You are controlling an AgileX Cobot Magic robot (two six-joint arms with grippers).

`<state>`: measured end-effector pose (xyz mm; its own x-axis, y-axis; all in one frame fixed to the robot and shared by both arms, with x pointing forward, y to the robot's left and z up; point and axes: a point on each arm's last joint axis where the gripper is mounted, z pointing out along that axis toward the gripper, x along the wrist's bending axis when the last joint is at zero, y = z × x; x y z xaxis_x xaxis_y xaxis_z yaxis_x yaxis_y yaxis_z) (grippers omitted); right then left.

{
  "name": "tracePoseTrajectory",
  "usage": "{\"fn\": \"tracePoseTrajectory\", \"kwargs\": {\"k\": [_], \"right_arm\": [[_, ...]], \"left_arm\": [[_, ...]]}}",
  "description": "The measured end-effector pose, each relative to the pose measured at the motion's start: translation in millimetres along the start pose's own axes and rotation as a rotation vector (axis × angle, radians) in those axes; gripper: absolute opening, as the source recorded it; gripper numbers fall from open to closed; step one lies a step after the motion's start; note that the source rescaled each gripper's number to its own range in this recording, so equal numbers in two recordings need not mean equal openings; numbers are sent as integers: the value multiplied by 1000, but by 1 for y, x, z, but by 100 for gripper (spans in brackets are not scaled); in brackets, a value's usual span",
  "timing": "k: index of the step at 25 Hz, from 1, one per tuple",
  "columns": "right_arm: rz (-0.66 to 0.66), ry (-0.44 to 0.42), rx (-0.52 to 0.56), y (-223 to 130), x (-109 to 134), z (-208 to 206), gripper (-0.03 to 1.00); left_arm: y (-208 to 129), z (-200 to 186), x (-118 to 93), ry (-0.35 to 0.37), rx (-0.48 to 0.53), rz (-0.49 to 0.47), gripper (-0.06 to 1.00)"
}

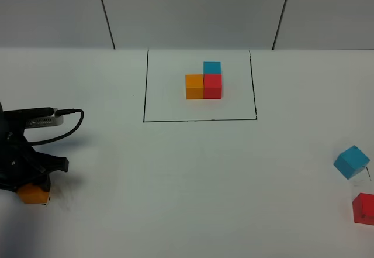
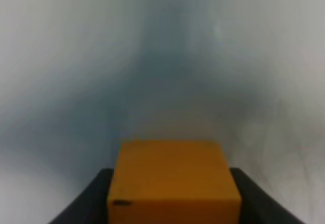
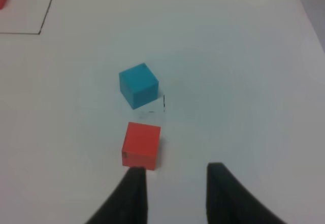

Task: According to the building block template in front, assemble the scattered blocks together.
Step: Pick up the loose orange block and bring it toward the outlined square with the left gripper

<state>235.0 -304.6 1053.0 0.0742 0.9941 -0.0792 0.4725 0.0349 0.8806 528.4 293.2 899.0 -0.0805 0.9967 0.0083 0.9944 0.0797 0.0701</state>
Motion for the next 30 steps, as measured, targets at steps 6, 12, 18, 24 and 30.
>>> {"fn": "tracePoseTrajectory", "kwargs": {"k": [6, 12, 18, 24, 30], "right_arm": [[0, 0, 0, 0, 0, 0, 9], [0, 0, 0, 0, 0, 0, 9], [0, 0, 0, 0, 0, 0, 9], [0, 0, 0, 0, 0, 0, 9], [0, 0, 0, 0, 0, 0, 9]], "left_arm": [[7, -8, -9, 1, -21, 245, 3], [19, -49, -71, -66, -96, 818, 3], [9, -78, -137, -104, -134, 1230, 3], [-5, -85, -182, -115, -162, 1466, 3], [-7, -70, -221, -133, -100, 1564, 3]]}}
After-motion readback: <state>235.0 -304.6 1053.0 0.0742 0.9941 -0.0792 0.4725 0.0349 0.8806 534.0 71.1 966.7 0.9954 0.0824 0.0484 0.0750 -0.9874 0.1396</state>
